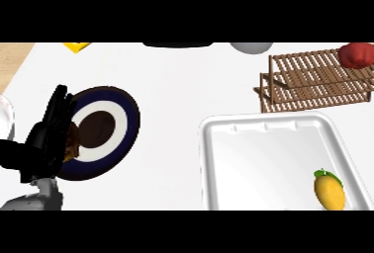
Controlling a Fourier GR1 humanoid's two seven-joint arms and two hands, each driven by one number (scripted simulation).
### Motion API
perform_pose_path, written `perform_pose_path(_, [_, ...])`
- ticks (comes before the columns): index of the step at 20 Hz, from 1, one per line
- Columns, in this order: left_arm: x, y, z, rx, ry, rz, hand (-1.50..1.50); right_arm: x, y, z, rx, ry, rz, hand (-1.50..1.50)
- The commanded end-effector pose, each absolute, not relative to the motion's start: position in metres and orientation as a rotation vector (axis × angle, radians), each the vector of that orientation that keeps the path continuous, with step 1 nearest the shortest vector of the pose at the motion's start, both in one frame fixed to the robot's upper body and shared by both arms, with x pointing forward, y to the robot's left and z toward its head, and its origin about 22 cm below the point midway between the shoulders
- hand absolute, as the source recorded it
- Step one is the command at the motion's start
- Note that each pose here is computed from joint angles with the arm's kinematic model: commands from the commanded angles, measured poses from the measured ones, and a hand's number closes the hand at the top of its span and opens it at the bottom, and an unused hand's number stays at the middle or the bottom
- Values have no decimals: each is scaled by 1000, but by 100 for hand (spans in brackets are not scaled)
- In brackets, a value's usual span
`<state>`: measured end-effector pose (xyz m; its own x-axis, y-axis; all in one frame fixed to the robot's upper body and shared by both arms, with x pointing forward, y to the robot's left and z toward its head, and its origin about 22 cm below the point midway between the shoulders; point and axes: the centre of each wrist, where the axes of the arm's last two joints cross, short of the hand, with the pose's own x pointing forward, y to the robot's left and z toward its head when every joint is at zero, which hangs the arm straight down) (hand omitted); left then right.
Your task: Pick the bell pepper from the tray and place it in the tiered shelf
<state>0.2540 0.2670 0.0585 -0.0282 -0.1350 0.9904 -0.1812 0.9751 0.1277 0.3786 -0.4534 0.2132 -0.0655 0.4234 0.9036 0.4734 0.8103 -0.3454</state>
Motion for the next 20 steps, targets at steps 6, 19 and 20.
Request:
perform_pose_path(6, [258,269,47,245,-1607,44,0,304,-547,234,-753,-1575,-215,-150])
perform_pose_path(19, [261,266,50,225,-1594,51,0,198,-633,232,-676,-1621,-186,-150])
perform_pose_path(20, [254,253,54,246,-1620,37,0,202,-631,235,-687,-1625,-191,-150])
